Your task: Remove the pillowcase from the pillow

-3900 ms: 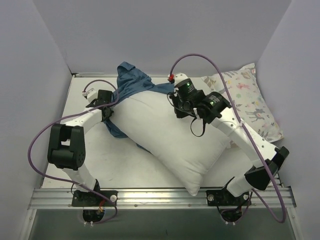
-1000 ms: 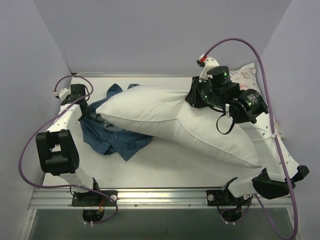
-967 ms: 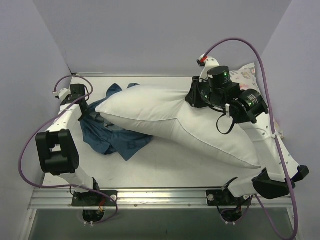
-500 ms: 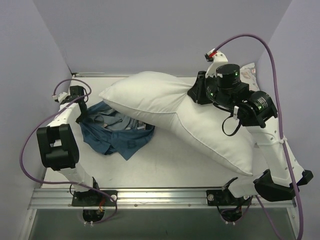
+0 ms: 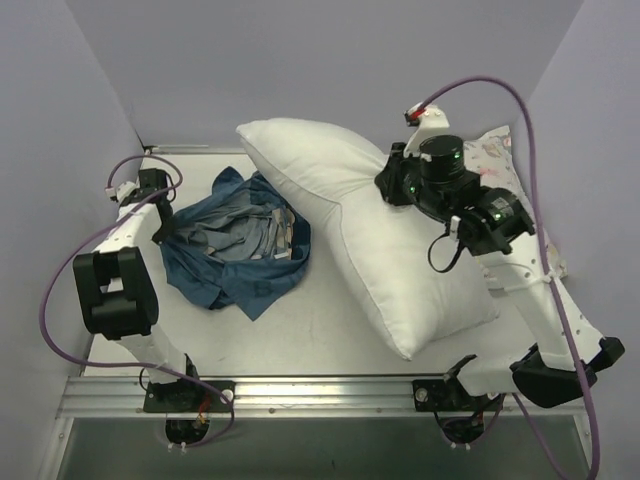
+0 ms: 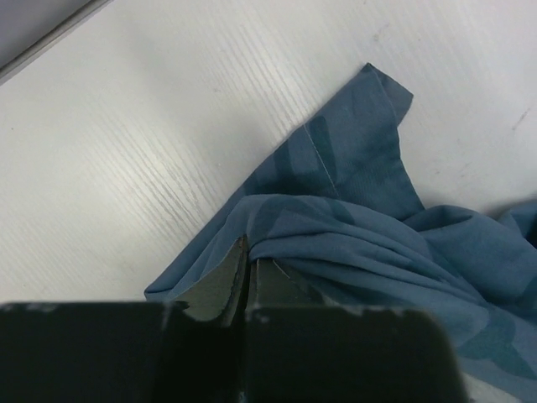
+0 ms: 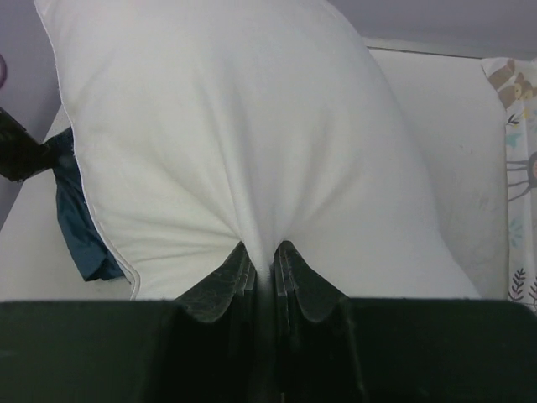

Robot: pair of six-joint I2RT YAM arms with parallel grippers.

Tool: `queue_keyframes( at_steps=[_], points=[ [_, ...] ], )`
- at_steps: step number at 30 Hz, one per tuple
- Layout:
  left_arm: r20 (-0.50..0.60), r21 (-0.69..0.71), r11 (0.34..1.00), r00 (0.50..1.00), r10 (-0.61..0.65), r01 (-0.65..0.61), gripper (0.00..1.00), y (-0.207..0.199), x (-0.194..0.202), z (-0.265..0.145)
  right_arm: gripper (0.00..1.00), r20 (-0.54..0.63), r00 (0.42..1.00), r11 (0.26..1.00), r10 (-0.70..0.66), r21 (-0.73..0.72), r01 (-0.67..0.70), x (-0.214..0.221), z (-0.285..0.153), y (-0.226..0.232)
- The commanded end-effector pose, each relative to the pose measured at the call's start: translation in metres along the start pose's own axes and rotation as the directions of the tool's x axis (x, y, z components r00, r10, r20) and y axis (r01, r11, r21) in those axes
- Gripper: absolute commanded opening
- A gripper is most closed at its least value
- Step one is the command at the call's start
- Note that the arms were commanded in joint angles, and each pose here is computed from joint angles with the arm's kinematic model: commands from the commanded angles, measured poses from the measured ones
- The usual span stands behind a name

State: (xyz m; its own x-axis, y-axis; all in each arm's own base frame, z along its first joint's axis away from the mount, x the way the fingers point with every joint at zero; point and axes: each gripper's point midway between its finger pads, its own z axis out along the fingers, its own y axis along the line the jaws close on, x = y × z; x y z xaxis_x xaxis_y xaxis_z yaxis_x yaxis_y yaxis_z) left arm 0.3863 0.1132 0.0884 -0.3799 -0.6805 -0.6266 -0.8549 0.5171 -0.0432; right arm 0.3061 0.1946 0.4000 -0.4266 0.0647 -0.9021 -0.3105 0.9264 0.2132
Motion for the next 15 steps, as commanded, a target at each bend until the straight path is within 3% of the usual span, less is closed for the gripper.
queue_keyframes(
  at_steps=[1, 4, 6, 7, 8, 9, 10, 11, 13, 15],
  points=[
    [0.018, 0.110, 0.993, 0.999, -0.030, 0.028, 0.00, -0.009, -0.019, -0.030, 0.00, 0.121, 0.992, 0.999, 0.026, 0.027, -0.030, -0.011, 0.049, 0.001],
    [0.012, 0.205, 0.979, 1.000, -0.021, 0.018, 0.00, -0.018, -0.022, -0.048, 0.00, 0.092, 0.995, 0.999, 0.046, 0.013, -0.047, 0.025, 0.094, 0.005],
    [0.009, 0.260, 0.966, 1.000, 0.008, -0.010, 0.10, -0.023, -0.022, -0.057, 0.00, 0.016, 0.999, 0.998, 0.051, -0.038, -0.050, 0.055, 0.118, 0.019],
    [0.018, 0.300, 0.954, 1.000, 0.017, -0.022, 0.20, -0.027, -0.026, -0.067, 0.00, -0.017, 0.999, 0.998, 0.046, -0.049, -0.047, 0.069, 0.126, 0.024],
    [0.019, 0.326, 0.945, 0.999, 0.032, -0.037, 0.40, -0.029, -0.026, -0.073, 0.03, -0.033, 0.999, 0.997, 0.043, -0.060, -0.045, 0.076, 0.131, 0.030],
    [0.016, 0.365, 0.929, 0.998, 0.062, -0.064, 0.51, -0.033, -0.023, -0.079, 0.09, -0.068, 0.997, 0.996, 0.026, -0.079, -0.032, 0.091, 0.137, 0.042],
    [0.042, 0.405, 0.911, 0.997, 0.066, -0.077, 0.59, -0.034, -0.028, -0.093, 0.19, -0.076, 0.997, 0.996, 0.021, -0.087, -0.028, 0.095, 0.139, 0.047],
    [0.052, 0.442, 0.892, 0.995, 0.081, -0.095, 0.69, -0.036, -0.028, -0.101, 0.41, -0.086, 0.996, 0.995, 0.020, -0.096, -0.028, 0.098, 0.139, 0.052],
    [0.075, 0.534, 0.832, 0.988, 0.134, -0.153, 0.75, -0.041, -0.024, -0.123, 0.59, -0.107, 0.994, 0.991, 0.034, -0.124, -0.048, 0.103, 0.137, 0.061],
    [0.089, 0.623, 0.749, 0.972, 0.216, -0.223, 0.79, -0.050, -0.006, -0.144, 0.86, -0.120, 0.992, 0.988, 0.045, -0.141, -0.062, 0.101, 0.128, 0.064]
  ],
)
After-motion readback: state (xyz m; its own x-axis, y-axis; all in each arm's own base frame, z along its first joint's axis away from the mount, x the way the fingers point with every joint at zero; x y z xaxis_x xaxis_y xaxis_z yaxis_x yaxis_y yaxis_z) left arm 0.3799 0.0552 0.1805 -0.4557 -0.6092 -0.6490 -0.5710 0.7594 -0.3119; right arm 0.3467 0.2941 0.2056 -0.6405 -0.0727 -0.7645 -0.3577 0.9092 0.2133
